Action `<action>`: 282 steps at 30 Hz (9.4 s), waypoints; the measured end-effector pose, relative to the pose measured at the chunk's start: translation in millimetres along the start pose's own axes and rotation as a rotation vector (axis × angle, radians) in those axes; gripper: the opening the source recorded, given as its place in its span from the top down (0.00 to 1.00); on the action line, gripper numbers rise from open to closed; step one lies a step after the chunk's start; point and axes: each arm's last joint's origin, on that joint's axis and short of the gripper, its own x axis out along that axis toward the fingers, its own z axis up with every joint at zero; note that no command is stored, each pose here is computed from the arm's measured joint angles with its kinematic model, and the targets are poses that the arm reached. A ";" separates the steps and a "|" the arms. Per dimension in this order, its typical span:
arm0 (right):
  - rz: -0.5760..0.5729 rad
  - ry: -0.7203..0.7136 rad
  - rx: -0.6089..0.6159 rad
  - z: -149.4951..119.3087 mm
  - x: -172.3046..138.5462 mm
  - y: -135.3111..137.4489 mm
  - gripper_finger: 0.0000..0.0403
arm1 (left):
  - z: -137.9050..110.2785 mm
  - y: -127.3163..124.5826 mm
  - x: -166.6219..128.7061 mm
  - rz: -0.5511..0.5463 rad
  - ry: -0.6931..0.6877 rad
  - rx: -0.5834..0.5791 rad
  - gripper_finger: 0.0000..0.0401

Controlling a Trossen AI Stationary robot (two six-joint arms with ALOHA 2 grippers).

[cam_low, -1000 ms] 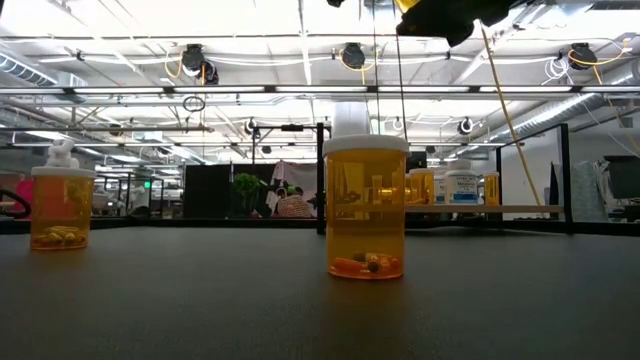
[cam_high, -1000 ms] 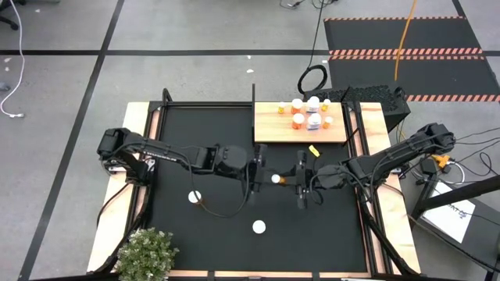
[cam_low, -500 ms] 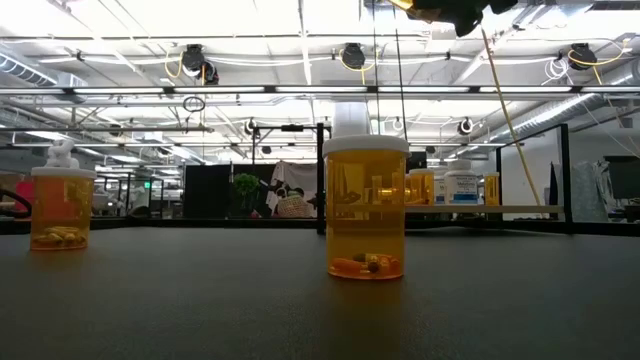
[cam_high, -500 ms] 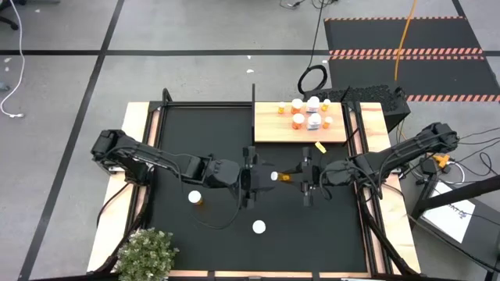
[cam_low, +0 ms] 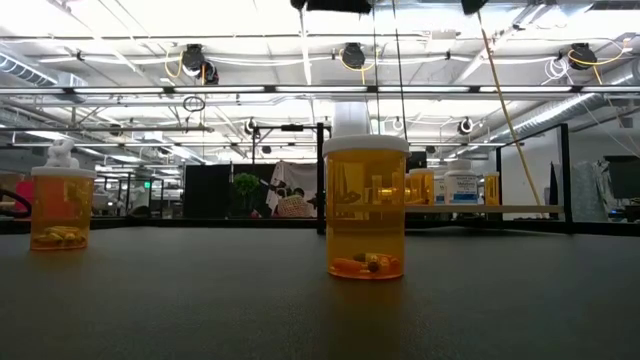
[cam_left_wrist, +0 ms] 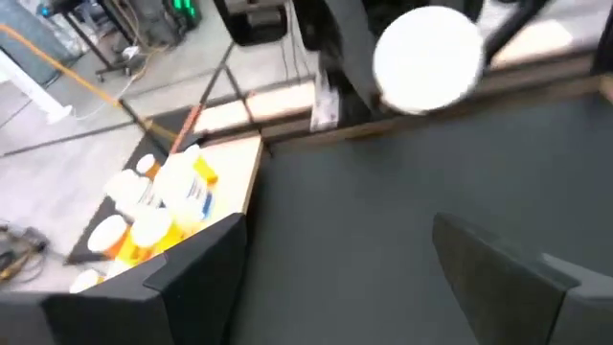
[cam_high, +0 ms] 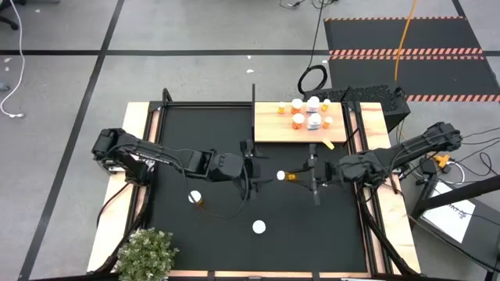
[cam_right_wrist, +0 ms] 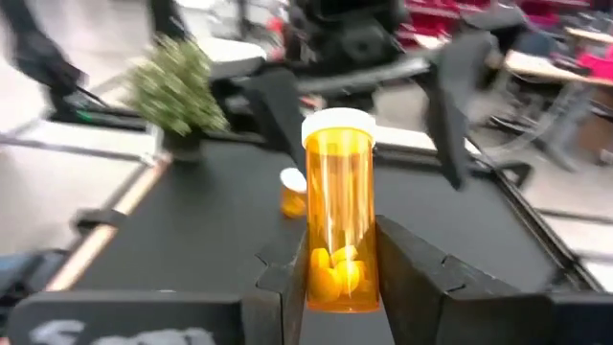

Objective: Pick and place medicine bottles onto shelf by color
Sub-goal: Put the small orange pill bottle on the shelf aligned with the other small orange pill bottle

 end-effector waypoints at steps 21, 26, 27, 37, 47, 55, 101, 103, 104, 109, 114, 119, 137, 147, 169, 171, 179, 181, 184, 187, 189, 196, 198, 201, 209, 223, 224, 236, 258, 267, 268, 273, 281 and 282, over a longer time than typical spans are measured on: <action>0.103 -0.169 -0.036 9.6 -30.6 7.0 0.75 | 14.8 -35.9 30.5 -0.033 -0.362 -0.036 0.16; 0.046 -0.264 0.005 -6.8 -40.4 1.8 0.75 | 22.7 -42.3 22.6 -0.040 -0.424 -0.026 0.16; 0.043 -0.294 0.008 -10.4 -41.4 1.4 0.75 | 22.8 -42.3 22.8 -0.041 -0.428 -0.037 0.16; -0.017 -0.482 -0.007 -40.6 -36.3 -1.5 0.75 | 21.2 -28.0 35.8 -0.080 -0.502 -0.188 0.18; -0.044 -0.482 -0.020 -47.4 -16.3 0.2 0.75 | 18.0 -25.8 45.8 -0.075 -0.561 -0.199 0.35; -0.024 -0.496 -0.030 -49.8 -7.8 3.9 0.75 | 13.4 -22.9 52.1 -0.071 -0.547 -0.197 0.37; -0.123 -0.354 0.103 -59.9 -6.6 -2.7 0.45 | -1.1 -2.3 64.5 -0.094 -0.418 -0.132 0.72; -0.129 -0.323 0.130 -61.6 -9.6 -4.1 0.38 | -3.6 -0.3 66.3 -0.092 -0.397 -0.132 0.72; -0.132 -0.308 0.138 -62.2 -11.7 -4.9 0.36 | -4.7 0.5 67.1 -0.091 -0.387 -0.132 0.72; -0.138 -0.244 0.198 -63.0 -26.8 -10.5 0.29 | -10.0 6.8 70.5 -0.077 -0.341 -0.139 0.72; -0.135 -0.103 0.240 -52.5 -40.1 -15.2 0.30 | -14.4 12.1 73.2 -0.067 -0.306 -0.141 0.72; -0.150 0.068 0.273 -30.7 -42.3 -16.2 0.30 | -24.9 17.5 77.4 -0.068 -0.207 -0.145 0.72; -0.151 0.293 0.133 -27.4 -1.2 -2.9 0.34 | -55.4 7.7 106.3 -0.075 -0.116 -0.130 0.72; -0.197 0.331 0.103 -31.9 0.6 -6.7 0.47 | -57.1 6.9 106.4 -0.077 -0.098 -0.096 0.72; -0.240 0.366 0.031 -41.1 11.3 -5.8 0.62 | -58.4 5.6 106.3 -0.081 -0.084 -0.071 0.72; -0.239 0.365 0.032 -41.0 11.1 -5.9 0.64 | -58.6 5.7 106.3 -0.081 -0.082 -0.071 0.72; -0.239 0.363 0.035 -40.8 10.9 -5.9 0.65 | -58.5 5.9 106.3 -0.081 -0.083 -0.072 0.72; -0.240 0.362 0.039 -40.8 10.9 -5.9 0.65 | -58.9 5.7 106.3 -0.082 -0.079 -0.071 0.71; -0.245 0.357 0.053 -40.5 11.2 -6.1 0.66 | -58.4 4.7 102.7 -0.092 -0.050 -0.063 0.65; -0.255 0.359 0.061 -40.7 12.0 -9.4 0.66 | -56.0 6.5 94.5 -0.096 -0.003 -0.054 0.54; -0.233 0.371 0.082 -41.4 13.1 -12.9 0.66 | -50.4 10.1 85.4 -0.086 0.013 -0.060 0.46; -0.216 0.407 0.130 -44.4 15.7 -26.1 0.66 | -31.5 23.6 43.8 -0.095 0.089 -0.047 0.32; -0.212 0.411 0.135 -44.8 15.9 -27.2 0.66 | -31.1 23.1 37.1 -0.106 0.119 -0.038 0.32; -0.185 0.429 0.134 -46.1 15.4 -26.2 0.66 | -35.1 19.5 33.7 -0.124 0.174 -0.023 0.33; -0.152 0.573 0.207 -58.4 8.2 -22.6 0.66 | -53.4 6.6 60.9 -0.136 0.198 0.009 0.34; -0.153 0.675 0.194 -68.3 -13.2 14.7 0.66 | -92.9 -16.6 140.3 -0.236 0.334 0.181 0.34; -0.156 0.670 0.183 -68.2 -13.8 16.0 0.66 | -92.7 -15.2 145.3 -0.242 0.350 0.194 0.34; -0.127 0.699 0.124 -85.8 -21.2 25.1 0.65 | -96.2 -6.9 173.7 -0.381 0.354 0.231 0.34; -0.099 0.663 0.116 -85.6 -19.4 27.8 0.65 | -130.4 -9.6 203.3 -0.456 0.300 0.252 0.37; -0.100 0.662 0.116 -85.4 -19.4 27.8 0.65 | -131.7 -10.3 202.4 -0.444 0.328 0.233 0.64; -0.100 0.662 0.116 -85.4 -19.4 27.8 0.65 | -131.6 -10.0 201.9 -0.437 0.336 0.227 0.67; -0.087 0.649 0.095 -84.3 -18.5 28.3 0.65 | -120.5 -2.8 192.2 -0.394 0.364 0.202 0.78; -0.200 0.567 -0.042 -80.2 -16.0 24.3 0.63 | -71.1 20.7 138.6 -0.313 0.447 0.238 0.72; -0.210 0.550 -0.063 -78.9 -15.2 24.2 0.62 | -64.2 24.2 128.5 -0.297 0.465 0.245 0.72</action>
